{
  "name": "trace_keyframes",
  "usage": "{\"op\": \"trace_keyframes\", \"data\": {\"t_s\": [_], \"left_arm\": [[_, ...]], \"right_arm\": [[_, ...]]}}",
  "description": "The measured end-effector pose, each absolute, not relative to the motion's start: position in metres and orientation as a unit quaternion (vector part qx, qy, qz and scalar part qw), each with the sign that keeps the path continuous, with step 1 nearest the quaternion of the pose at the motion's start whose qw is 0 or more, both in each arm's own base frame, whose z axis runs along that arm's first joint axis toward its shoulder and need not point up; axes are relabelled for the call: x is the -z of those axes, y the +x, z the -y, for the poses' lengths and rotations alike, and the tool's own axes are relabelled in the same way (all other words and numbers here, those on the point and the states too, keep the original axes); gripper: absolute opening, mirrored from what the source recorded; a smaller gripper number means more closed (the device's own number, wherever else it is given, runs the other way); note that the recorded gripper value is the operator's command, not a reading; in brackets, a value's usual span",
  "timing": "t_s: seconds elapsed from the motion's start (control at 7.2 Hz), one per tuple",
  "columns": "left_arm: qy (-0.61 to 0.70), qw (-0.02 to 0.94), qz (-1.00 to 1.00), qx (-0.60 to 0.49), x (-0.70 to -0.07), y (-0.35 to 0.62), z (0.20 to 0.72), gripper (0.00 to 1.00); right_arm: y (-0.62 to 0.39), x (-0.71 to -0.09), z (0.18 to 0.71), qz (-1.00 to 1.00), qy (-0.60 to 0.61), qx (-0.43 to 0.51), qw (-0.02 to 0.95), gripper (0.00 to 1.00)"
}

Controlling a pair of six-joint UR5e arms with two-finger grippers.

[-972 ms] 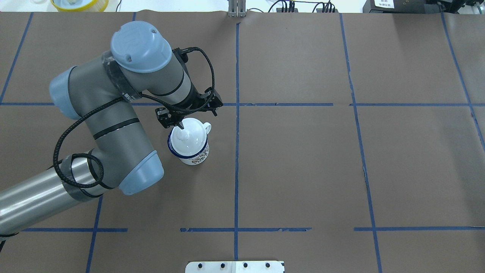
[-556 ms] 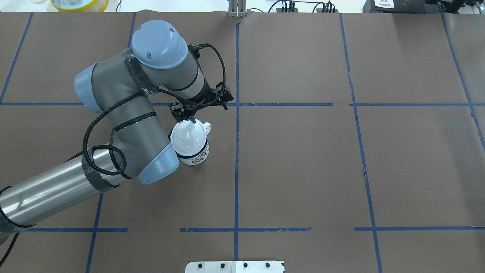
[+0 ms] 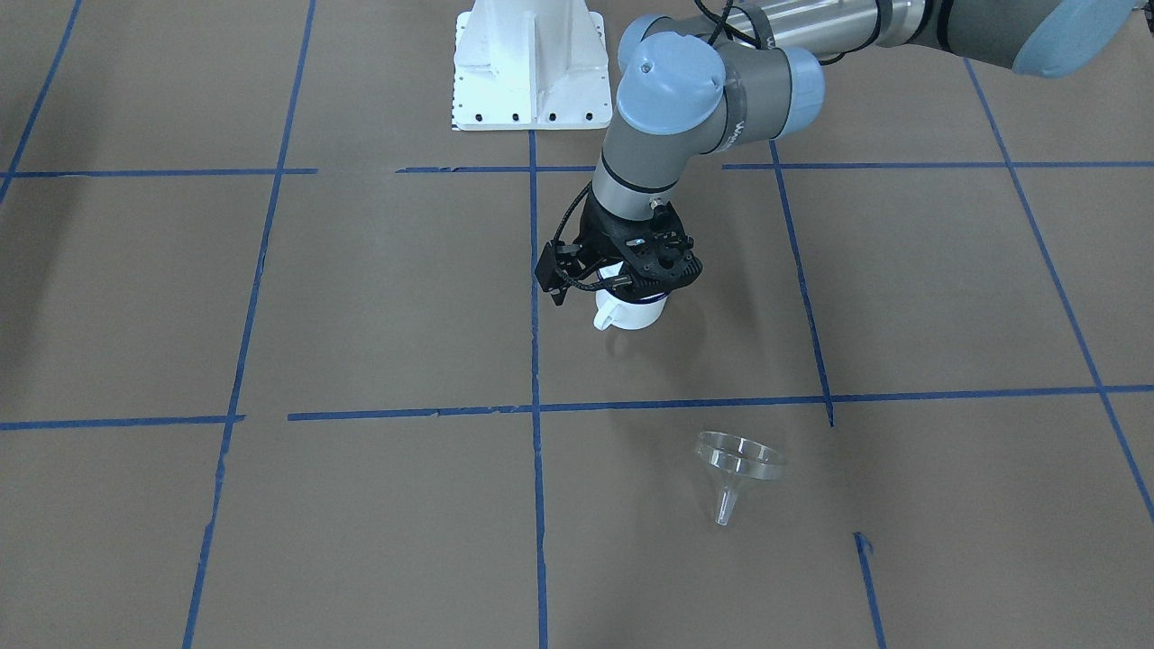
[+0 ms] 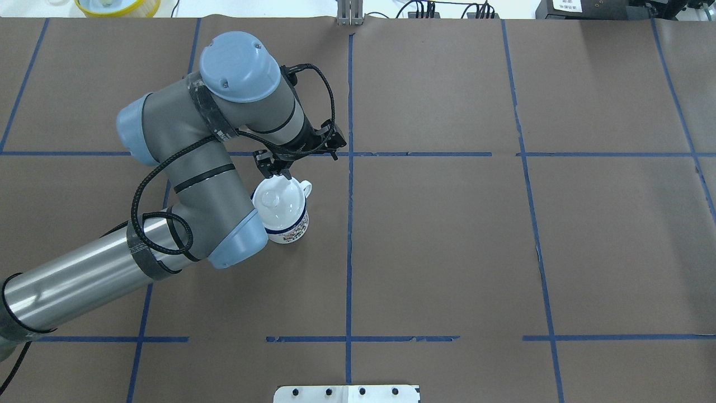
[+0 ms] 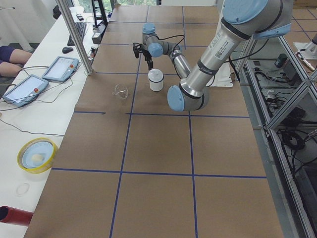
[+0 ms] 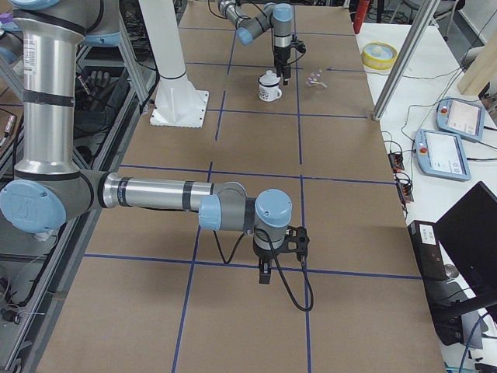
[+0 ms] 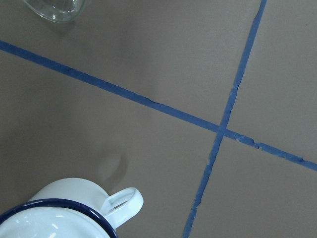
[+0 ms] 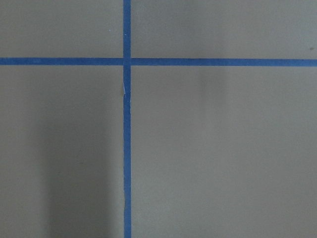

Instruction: Remove funnel from cup

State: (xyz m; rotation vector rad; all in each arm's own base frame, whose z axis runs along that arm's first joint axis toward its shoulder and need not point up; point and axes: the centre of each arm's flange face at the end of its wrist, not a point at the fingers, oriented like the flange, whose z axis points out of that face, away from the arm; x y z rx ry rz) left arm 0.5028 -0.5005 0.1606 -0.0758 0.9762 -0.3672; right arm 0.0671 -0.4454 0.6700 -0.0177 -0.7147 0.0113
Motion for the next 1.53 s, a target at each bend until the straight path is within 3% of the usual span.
{"op": "trace_keyframes", "data": {"t_s": [1.53], "left_arm": [[-0.039, 0.865, -0.471, 0.169, -0.159, 0.509, 0.491, 1.00]], "right_arm": [[0.067, -0.670, 0.445, 0.350, -0.009, -0.006, 0.937, 1.00]]}}
